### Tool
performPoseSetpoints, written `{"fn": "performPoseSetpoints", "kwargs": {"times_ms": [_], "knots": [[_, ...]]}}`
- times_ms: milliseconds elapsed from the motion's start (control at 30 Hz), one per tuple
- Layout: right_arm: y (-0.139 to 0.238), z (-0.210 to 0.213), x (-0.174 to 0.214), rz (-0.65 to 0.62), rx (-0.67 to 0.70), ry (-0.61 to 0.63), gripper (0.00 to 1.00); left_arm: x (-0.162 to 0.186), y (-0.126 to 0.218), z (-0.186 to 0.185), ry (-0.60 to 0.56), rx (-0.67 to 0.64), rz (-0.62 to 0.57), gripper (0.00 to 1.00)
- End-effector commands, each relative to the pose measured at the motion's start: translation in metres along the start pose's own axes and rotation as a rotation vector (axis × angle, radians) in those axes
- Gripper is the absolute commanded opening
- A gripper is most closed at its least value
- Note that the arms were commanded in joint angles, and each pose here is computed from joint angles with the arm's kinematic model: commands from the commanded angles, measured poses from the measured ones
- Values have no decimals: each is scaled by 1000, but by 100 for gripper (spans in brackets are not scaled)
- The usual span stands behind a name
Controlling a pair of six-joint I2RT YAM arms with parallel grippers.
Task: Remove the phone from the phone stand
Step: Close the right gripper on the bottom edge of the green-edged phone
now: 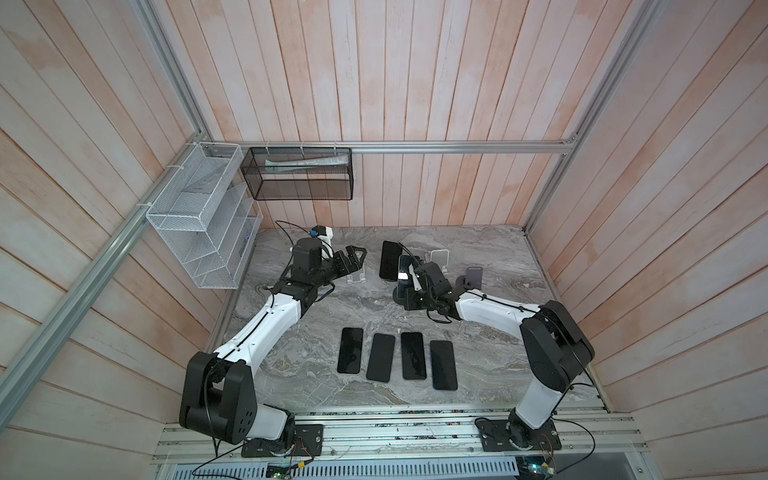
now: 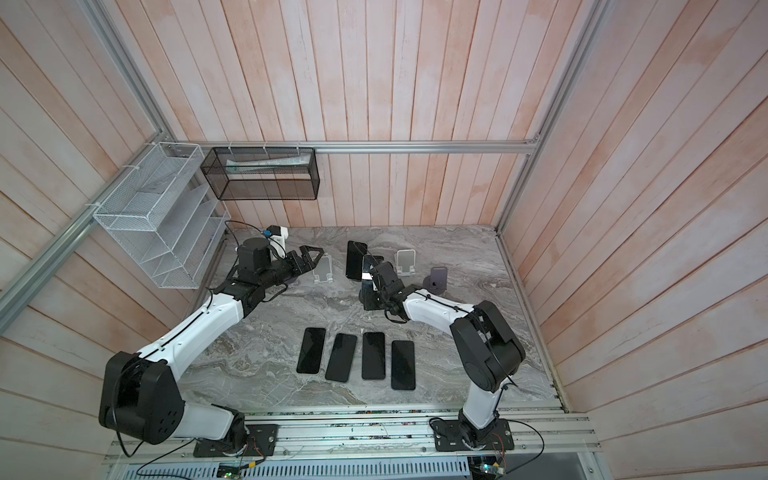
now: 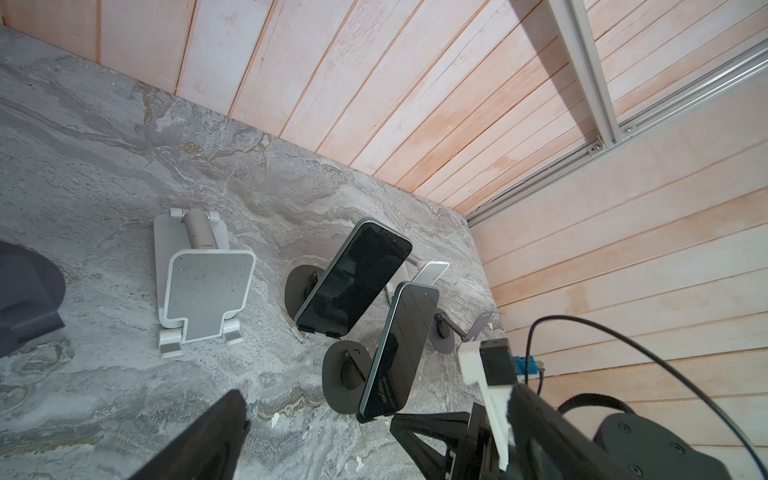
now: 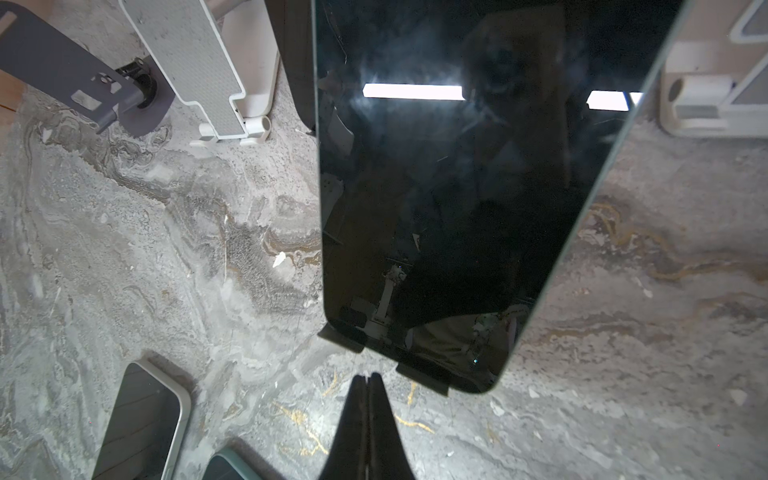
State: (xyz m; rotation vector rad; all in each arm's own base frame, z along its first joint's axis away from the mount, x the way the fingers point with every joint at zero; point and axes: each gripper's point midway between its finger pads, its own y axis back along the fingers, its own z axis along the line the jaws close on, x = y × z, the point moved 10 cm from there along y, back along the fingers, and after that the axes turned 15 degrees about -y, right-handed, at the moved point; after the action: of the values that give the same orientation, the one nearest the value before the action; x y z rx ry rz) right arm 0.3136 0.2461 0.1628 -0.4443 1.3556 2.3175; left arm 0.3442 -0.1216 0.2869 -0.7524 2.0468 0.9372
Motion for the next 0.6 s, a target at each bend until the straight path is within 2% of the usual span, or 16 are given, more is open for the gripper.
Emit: {"fn": "performPoseSetpoints", "kwargs": {"times_ms": [0,233,567], "knots": [[3,4,-2,15,-30,11,3,-8,0,-2,-4,27,-27,99],[4,6,4,19,-52,8,5,-8,1,-4,-2,41,-31,98],[-1,-1,8,22,-10,-1,5,-8,2,-5,0,46,-31,98]]}}
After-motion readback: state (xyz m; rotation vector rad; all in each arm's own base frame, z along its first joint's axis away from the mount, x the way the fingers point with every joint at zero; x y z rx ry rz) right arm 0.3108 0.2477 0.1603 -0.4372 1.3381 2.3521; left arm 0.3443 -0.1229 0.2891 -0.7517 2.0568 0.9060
